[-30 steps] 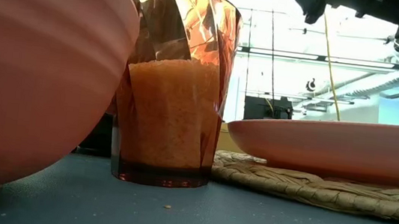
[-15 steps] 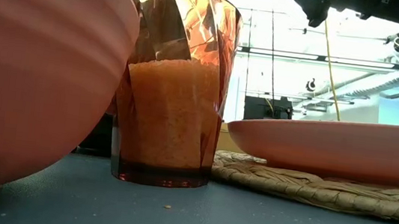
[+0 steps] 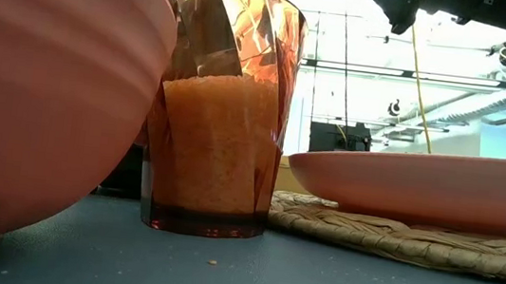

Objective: Arrange a breakfast setting
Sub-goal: Pour the cereal into the orange bowl

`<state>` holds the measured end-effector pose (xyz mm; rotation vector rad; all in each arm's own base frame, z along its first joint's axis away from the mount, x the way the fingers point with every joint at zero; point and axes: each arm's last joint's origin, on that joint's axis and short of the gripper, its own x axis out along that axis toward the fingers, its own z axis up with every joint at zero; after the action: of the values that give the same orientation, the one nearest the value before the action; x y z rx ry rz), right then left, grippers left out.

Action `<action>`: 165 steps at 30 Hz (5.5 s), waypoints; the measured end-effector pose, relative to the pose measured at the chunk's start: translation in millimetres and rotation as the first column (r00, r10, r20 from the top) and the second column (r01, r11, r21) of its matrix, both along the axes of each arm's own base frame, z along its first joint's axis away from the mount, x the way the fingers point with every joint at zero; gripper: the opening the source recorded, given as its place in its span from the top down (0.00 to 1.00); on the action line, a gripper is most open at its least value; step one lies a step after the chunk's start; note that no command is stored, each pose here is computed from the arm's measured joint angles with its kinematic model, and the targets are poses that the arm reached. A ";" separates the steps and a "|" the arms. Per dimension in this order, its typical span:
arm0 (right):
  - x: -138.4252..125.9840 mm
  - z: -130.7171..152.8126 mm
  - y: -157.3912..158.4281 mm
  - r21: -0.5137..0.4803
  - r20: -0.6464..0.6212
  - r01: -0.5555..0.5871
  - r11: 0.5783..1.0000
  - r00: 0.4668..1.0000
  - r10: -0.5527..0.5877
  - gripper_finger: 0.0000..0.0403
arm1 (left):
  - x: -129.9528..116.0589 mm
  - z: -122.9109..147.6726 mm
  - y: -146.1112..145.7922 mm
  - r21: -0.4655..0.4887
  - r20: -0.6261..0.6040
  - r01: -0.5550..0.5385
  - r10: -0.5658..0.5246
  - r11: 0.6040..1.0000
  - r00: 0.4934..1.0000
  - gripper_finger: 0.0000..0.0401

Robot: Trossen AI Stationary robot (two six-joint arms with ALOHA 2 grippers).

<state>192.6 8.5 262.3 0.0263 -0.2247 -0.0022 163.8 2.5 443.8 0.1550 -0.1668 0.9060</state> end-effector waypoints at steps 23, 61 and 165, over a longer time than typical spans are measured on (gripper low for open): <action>0.0 0.0 0.0 0.000 0.000 0.000 1.000 1.000 0.000 0.21 | 4.8 -130.9 32.0 -0.270 -0.362 -0.353 0.245 0.896 0.899 0.67; 0.0 0.0 0.0 0.000 0.000 0.000 1.000 1.000 0.000 0.21 | -14.8 -267.1 53.2 -0.409 -0.338 -0.453 0.329 0.792 0.882 0.67; 0.1 0.1 0.0 0.000 0.000 -0.001 1.000 1.000 0.001 0.21 | 5.0 -191.2 63.0 -0.323 -0.333 -0.411 0.304 0.853 0.892 0.02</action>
<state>192.7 8.5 262.4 0.0266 -0.2249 -0.0016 168.8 65.5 252.6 -0.0631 0.3109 1.2666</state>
